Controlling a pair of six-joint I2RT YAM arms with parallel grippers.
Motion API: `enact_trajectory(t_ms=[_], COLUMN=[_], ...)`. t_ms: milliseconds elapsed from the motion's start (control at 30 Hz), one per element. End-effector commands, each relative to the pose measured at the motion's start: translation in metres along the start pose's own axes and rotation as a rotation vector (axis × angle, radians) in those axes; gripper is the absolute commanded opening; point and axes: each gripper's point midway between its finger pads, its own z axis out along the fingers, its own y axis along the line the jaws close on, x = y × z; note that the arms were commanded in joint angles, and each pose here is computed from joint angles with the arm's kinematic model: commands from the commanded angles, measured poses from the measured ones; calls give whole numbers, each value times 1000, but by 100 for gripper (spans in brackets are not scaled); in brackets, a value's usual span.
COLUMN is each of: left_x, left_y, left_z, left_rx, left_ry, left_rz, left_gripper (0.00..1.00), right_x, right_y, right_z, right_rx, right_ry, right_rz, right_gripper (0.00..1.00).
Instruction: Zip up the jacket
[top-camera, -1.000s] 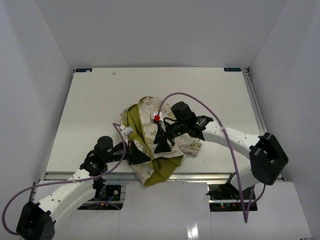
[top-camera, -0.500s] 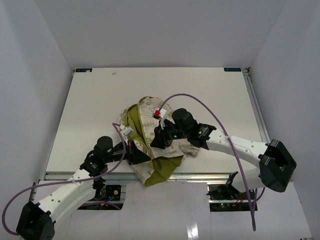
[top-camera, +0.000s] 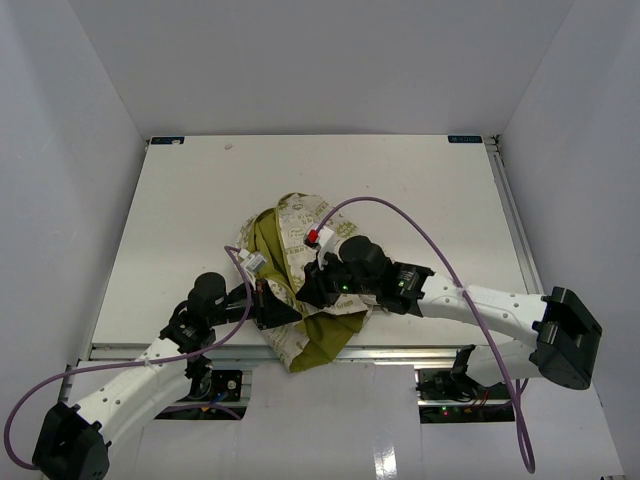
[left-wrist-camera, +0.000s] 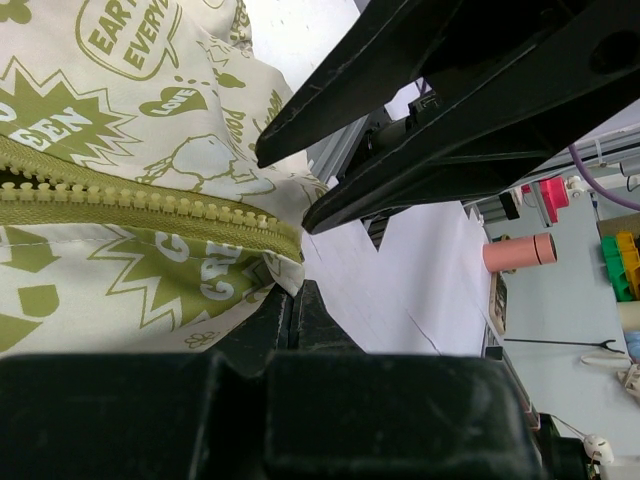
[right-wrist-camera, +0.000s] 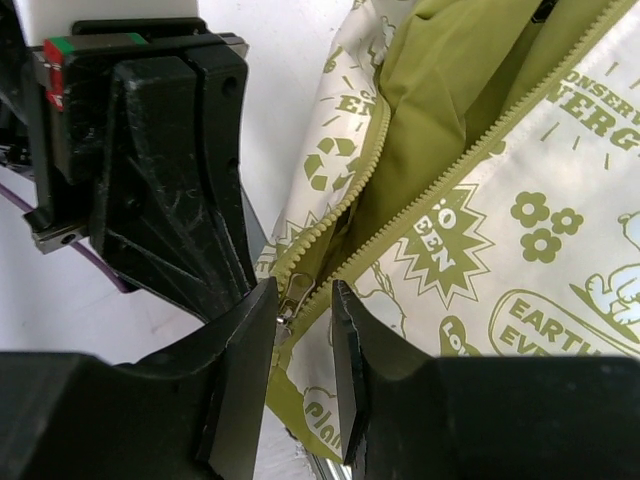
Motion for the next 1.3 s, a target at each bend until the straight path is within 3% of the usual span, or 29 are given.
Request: enact_trajectory(t_ms=[0, 767, 1033, 1267], left_x=[-2, -5, -5, -6], left_y=[-1, 1, 1, 1], left_z=[0, 0, 0, 0], left_rx=[2, -14, -15, -16], left_ry=[-10, -20, -20, -22], left_rz=[20, 24, 23, 25], left_gripper=[0, 0, 0, 0], right_x=[-6, 9, 1, -6], right_y=[-4, 3, -14, -2], right_z=[2, 3, -13, -22], right_rx=[59, 144, 275, 223], right_ry=[-39, -14, -65, -91], right_rz=[9, -12, 13, 10], right_gripper=[34, 31, 31, 31])
